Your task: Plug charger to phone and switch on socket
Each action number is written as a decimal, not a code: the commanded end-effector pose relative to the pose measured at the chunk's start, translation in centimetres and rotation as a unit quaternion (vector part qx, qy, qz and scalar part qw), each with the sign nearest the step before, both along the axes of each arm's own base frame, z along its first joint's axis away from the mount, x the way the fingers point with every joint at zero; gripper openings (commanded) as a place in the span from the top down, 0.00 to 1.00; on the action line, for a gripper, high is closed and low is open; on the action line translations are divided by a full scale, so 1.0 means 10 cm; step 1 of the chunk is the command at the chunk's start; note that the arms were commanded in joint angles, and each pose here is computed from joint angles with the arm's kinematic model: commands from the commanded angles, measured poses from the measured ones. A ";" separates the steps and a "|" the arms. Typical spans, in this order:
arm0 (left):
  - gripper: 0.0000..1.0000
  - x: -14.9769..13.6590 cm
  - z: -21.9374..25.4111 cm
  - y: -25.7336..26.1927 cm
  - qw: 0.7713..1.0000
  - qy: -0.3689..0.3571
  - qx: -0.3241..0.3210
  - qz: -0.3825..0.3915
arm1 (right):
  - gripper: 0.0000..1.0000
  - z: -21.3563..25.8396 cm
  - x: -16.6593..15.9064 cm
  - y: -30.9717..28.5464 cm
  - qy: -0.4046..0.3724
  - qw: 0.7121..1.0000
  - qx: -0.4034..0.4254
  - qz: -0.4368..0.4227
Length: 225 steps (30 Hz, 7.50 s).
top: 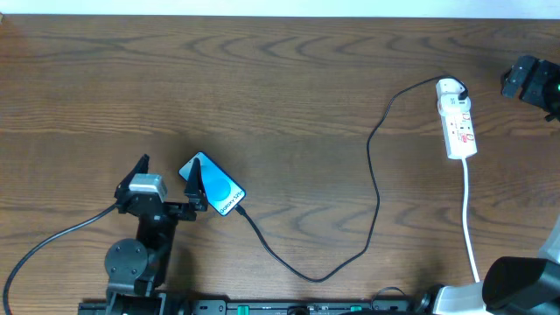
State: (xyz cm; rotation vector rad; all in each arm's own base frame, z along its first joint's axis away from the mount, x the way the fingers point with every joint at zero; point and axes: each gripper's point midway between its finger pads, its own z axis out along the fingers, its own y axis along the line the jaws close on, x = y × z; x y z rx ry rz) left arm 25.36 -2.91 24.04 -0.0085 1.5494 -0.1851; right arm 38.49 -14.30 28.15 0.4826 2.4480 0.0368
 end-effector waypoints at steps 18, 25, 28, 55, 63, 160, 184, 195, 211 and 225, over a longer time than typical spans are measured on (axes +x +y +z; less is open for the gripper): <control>0.07 -0.13 -0.03 0.11 0.994 -0.104 -0.013 0.020 | 0.01 -0.02 0.01 0.02 0.003 1.000 0.005 -0.001; 0.08 -0.13 -0.11 0.19 0.994 -0.100 -0.011 0.037 | 0.01 -0.02 0.01 0.02 0.003 1.000 0.005 -0.001; 0.08 -0.12 -0.17 0.19 0.995 -0.087 -0.010 0.037 | 0.01 -0.02 0.01 0.02 0.003 1.000 0.005 -0.001; 0.08 -0.10 -1.03 0.20 0.995 0.088 0.005 0.039 | 0.01 -0.02 0.01 0.02 0.003 1.000 0.005 -0.001; 0.07 -0.10 -1.04 0.20 0.995 0.089 0.005 0.039 | 0.01 -0.02 0.01 0.02 0.003 1.000 0.005 -0.001; 0.08 -0.10 -1.04 0.20 0.995 0.090 0.005 0.039 | 0.01 0.57 -0.16 0.11 -0.217 0.973 -0.082 -0.006; 0.08 -0.10 -1.04 0.20 0.995 0.089 0.005 0.039 | 0.01 -0.37 -0.57 1.07 -0.342 0.932 -0.079 0.088; 0.08 -0.10 -1.04 0.20 0.995 0.089 0.005 0.039 | 0.01 -0.78 -0.85 1.20 -0.375 0.918 -0.083 0.100; 0.08 -0.10 -1.04 0.20 0.995 0.089 0.005 0.039 | 0.01 -1.25 -1.18 1.28 -0.400 0.908 -0.087 0.096; 0.08 -0.10 -1.04 0.20 0.995 0.089 0.005 0.039 | 0.01 -1.23 -1.26 1.27 -0.401 0.907 -0.100 0.081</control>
